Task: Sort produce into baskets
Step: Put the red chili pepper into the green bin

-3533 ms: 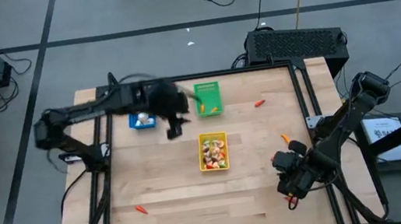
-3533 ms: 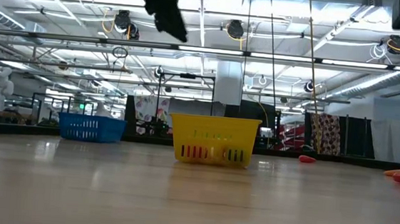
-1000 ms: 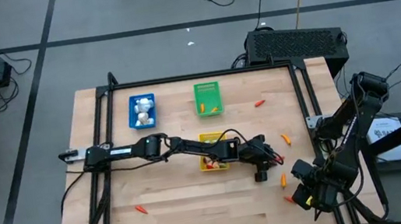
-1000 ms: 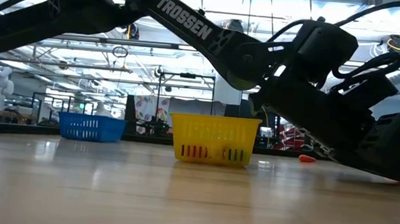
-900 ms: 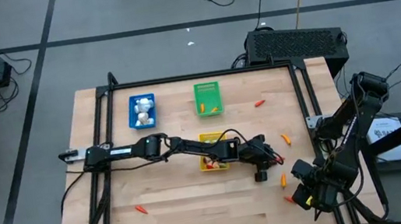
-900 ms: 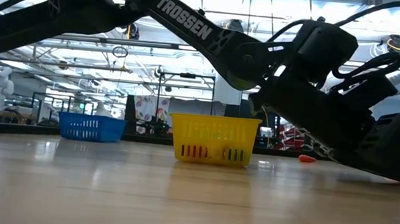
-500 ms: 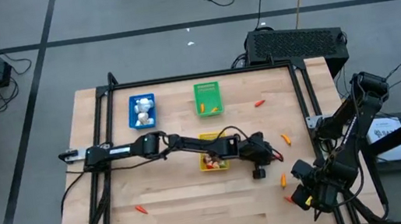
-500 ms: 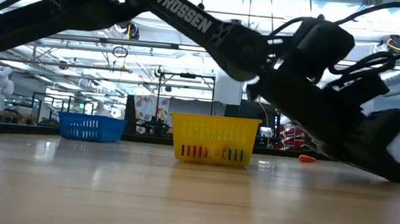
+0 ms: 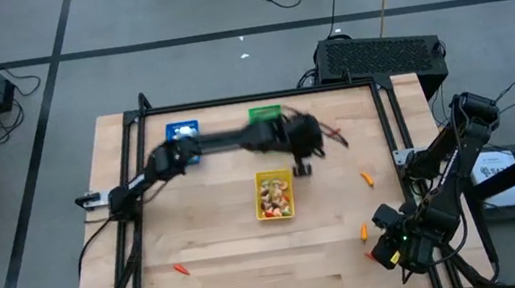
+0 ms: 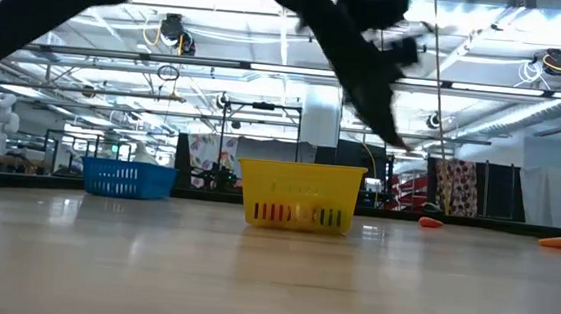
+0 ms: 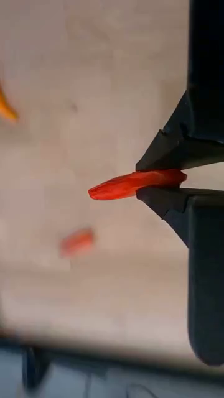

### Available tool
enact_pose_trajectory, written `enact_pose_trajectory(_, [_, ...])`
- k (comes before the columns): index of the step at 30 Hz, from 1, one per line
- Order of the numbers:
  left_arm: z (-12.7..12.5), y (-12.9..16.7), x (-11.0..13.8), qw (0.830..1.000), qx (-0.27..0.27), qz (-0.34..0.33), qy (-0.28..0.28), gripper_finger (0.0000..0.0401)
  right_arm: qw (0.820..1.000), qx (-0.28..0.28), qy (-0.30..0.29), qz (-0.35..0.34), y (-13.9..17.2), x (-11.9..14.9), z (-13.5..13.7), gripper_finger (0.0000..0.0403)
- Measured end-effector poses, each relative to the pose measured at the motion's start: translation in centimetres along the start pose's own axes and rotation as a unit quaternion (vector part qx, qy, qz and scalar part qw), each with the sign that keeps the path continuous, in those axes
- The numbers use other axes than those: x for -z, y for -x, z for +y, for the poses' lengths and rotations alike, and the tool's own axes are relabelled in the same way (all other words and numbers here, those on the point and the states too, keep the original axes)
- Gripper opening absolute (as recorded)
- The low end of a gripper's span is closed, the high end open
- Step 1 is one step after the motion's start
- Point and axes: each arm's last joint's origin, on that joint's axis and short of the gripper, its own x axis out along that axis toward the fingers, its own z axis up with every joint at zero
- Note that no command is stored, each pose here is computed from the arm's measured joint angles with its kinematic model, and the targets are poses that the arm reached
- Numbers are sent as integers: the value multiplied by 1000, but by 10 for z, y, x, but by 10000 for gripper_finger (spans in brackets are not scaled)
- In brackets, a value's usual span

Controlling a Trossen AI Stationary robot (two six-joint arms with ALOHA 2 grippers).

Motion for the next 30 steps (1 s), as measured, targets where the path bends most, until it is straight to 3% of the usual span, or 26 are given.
enact_pose_trajectory(6, [57,54,30,994,-6,104,41,41,1000,-4,7,-13,0,-1,0,160])
enact_pose_trajectory(9, [85,78,43,990,-3,120,72,41,999,-8,25,-33,0,-2,0,160])
enact_pose_trajectory(17, [135,103,83,973,95,139,157,41,996,-27,25,-85,0,-4,2,160])
enact_pose_trajectory(21, [144,106,102,965,134,124,187,41,995,-27,37,-91,0,-5,2,160])
enact_pose_trajectory(30, [130,74,132,975,84,20,203,41,986,-33,74,-147,0,-9,3,160])
